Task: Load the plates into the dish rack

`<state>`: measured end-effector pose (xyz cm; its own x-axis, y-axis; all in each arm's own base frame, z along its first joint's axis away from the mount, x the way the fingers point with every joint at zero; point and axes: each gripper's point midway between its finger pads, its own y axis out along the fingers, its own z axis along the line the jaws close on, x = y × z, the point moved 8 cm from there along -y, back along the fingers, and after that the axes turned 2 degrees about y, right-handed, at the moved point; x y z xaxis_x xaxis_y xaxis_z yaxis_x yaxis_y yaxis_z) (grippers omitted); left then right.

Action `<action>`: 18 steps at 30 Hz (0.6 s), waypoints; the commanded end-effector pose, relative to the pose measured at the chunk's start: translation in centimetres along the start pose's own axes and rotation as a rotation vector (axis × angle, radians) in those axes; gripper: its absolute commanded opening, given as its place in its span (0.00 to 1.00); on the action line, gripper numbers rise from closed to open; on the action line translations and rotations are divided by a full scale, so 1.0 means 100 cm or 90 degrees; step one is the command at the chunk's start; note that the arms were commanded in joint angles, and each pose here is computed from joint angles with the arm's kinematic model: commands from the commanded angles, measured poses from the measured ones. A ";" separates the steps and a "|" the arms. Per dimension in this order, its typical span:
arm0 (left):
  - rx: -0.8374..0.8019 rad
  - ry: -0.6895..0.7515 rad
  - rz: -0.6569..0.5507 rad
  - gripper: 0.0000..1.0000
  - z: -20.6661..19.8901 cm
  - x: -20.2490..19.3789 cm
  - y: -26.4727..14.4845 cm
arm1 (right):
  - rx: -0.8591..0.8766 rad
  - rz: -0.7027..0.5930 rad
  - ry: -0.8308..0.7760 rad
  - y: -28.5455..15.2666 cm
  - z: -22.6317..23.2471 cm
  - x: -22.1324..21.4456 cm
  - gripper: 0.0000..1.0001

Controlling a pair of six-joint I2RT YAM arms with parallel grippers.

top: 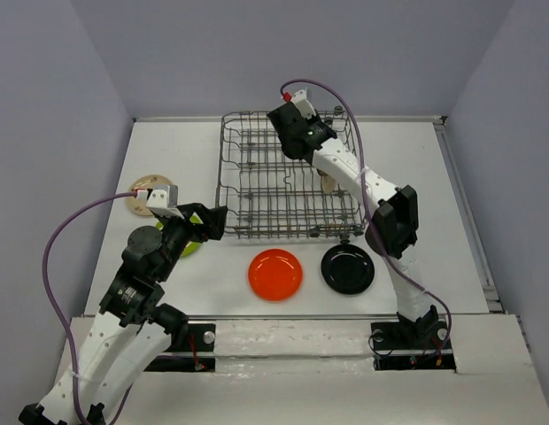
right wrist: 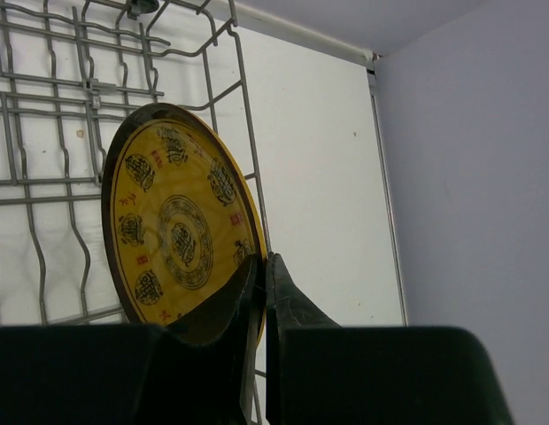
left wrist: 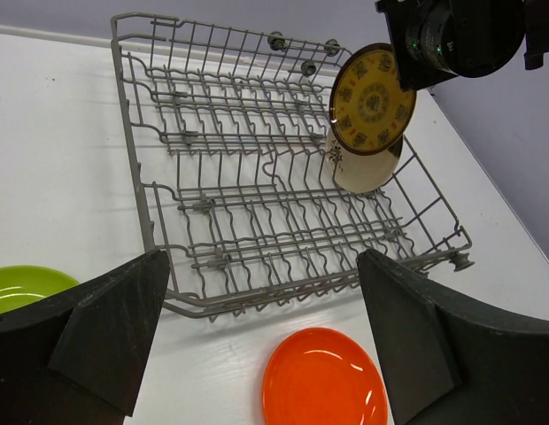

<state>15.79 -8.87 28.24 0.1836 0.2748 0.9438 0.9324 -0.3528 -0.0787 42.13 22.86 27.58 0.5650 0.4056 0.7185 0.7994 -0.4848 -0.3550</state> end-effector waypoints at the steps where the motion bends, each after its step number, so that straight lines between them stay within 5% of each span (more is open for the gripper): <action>1: -0.011 -0.006 -0.044 0.99 -0.006 0.022 -0.002 | -0.024 -0.005 -0.016 -0.001 -0.004 0.005 0.07; 18: -0.009 -0.007 -0.037 0.99 -0.006 0.020 0.002 | 0.022 0.017 -0.089 0.005 0.051 -0.020 0.07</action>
<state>16.03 -8.92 28.01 0.1951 0.2695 0.9430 0.9316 -0.3515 -0.0923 42.68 24.99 20.86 0.6417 0.5109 0.5720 0.7629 -0.5024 -0.4070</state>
